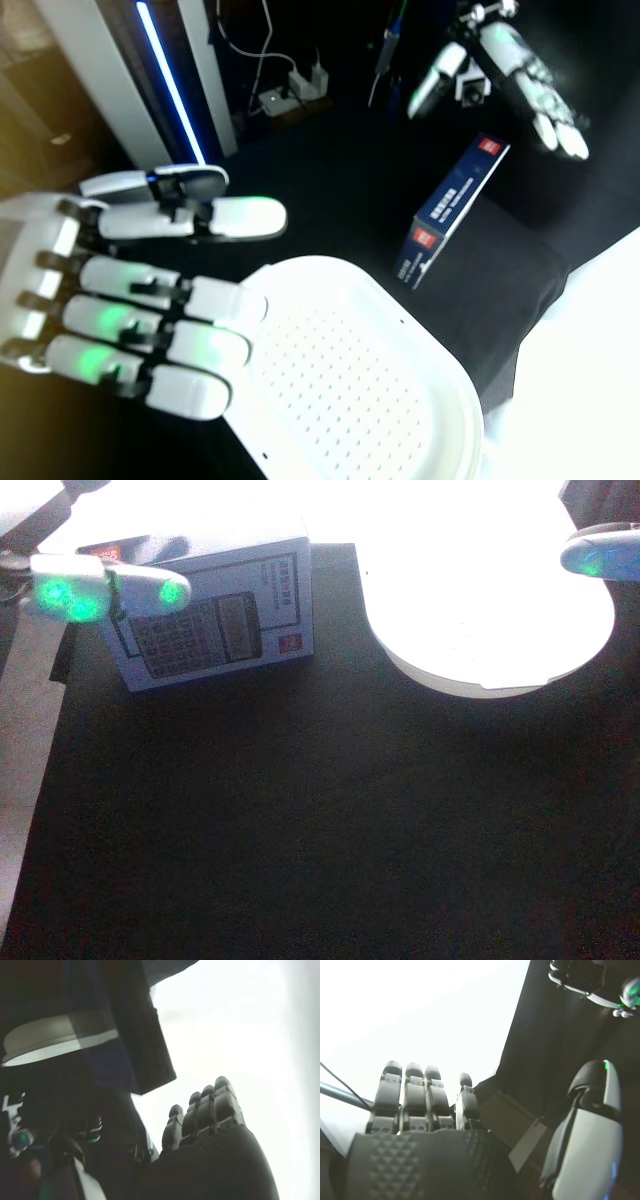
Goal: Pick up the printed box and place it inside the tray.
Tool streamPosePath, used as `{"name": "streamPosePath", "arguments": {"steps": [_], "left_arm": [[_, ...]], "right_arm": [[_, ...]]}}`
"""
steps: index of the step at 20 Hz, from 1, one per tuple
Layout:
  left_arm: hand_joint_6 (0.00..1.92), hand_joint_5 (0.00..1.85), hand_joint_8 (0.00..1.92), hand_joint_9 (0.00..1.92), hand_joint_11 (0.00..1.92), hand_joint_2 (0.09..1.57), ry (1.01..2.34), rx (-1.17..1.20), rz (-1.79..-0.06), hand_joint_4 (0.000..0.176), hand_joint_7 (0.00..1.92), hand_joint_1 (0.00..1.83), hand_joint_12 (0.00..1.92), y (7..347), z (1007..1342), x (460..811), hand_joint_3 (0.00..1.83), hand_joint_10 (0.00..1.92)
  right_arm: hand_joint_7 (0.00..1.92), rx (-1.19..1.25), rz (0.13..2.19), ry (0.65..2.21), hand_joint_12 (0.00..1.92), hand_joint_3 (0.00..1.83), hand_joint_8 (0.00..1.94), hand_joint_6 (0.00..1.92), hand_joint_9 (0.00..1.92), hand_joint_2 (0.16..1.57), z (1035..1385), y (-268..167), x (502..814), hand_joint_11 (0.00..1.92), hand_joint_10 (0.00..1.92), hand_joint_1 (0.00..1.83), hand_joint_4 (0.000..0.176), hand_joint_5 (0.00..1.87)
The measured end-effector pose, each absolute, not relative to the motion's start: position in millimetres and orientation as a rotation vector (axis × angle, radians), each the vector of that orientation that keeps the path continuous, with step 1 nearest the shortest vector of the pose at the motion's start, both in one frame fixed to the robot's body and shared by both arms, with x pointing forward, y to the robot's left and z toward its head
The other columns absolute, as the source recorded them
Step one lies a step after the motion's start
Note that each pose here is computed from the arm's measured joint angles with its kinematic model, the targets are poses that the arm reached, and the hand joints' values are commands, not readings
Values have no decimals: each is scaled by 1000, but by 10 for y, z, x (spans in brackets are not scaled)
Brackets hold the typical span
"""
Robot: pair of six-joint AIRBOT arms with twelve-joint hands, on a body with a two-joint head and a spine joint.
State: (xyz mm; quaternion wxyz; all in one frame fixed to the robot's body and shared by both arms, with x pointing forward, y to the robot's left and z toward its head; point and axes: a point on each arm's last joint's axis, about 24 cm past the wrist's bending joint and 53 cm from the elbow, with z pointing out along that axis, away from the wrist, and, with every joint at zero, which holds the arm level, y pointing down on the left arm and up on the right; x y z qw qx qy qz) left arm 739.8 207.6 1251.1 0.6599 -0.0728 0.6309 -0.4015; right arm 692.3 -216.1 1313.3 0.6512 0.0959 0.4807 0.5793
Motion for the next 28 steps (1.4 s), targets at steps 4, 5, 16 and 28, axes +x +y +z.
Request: {"name": "streamPosePath", "arguments": {"steps": [4,5,16,28], "left_arm": [[0,0,12,68,29,719,1508,-150,-880,163,45,556,15,1954,12387,7546,0,21],[0,0,4,59,29,682,1535,-154,-870,167,29,543,15,1946,12313,7571,0,14],[716,1024,1015,1145,991,1085,1549,-146,-892,0,1084,1265,1315,1816,12181,7553,0,717],[911,916,1038,1131,970,1115,1353,-124,-912,0,1071,1258,1275,2030,12739,7461,0,789]], "right_arm": [[0,199,1327,1094,8,21,0,0,0,662,13133,-2089,6907,17,0,627,176,0],[0,195,1328,1095,11,15,0,0,0,654,13133,-2080,6902,23,0,642,176,0],[5,188,1329,1098,11,5,2,0,0,638,13127,-2062,6897,23,0,663,176,0],[20,196,1351,1075,441,0,5,0,40,589,13151,-1982,6944,0,2,719,176,0]]}}
